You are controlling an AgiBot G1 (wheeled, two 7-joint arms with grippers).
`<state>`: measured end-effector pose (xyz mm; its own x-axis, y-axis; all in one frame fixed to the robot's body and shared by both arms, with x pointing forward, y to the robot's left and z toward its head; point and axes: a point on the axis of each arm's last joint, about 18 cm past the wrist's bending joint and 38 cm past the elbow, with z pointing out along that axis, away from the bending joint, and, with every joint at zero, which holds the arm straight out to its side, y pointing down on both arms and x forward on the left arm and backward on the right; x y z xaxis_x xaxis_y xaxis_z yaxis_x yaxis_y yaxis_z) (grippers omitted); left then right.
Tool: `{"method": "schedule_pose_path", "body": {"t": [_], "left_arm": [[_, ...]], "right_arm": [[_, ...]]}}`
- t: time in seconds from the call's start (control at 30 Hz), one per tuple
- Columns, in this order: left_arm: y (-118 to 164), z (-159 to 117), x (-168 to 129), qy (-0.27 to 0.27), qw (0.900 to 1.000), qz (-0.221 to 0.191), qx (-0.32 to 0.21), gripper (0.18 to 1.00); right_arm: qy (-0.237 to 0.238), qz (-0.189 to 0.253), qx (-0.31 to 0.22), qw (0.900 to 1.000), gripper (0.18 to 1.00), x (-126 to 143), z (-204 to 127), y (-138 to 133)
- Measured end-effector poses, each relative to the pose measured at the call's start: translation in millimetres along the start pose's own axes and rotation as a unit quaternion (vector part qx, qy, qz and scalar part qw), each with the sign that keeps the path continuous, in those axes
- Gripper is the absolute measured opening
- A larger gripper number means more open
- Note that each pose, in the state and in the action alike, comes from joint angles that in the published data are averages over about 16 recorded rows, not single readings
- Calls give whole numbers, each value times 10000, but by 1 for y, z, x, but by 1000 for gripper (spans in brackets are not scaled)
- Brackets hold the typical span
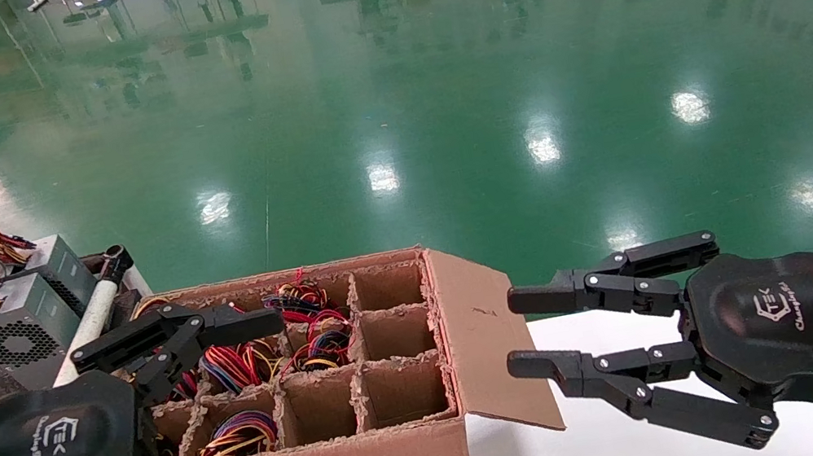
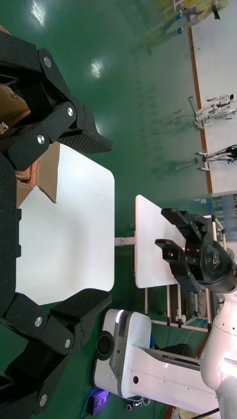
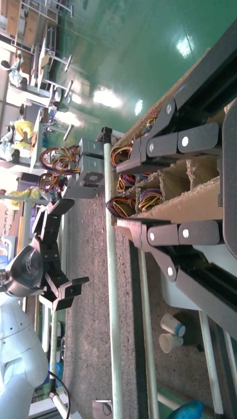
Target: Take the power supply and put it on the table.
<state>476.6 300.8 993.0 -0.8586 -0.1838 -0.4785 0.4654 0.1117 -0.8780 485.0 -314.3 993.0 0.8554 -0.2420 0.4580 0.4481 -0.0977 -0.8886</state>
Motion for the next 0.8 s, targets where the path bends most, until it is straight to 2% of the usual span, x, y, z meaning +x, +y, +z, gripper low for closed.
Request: {"method": "schedule_pose_path", "body": {"t": [0.27, 0.47, 0.8], "left_arm": [[0, 0, 0, 2, 10000, 0, 0, 1001], [1, 0, -1, -31, 10000, -3, -18, 1001], [14, 15, -24, -369, 9986, 62, -369, 1001]], "right_arm": [[0, 0, 0, 10000, 352, 0, 0, 0], [0, 0, 0, 10000, 268, 0, 0, 0], [0, 0, 0, 10000, 202, 0, 0, 0]]}}
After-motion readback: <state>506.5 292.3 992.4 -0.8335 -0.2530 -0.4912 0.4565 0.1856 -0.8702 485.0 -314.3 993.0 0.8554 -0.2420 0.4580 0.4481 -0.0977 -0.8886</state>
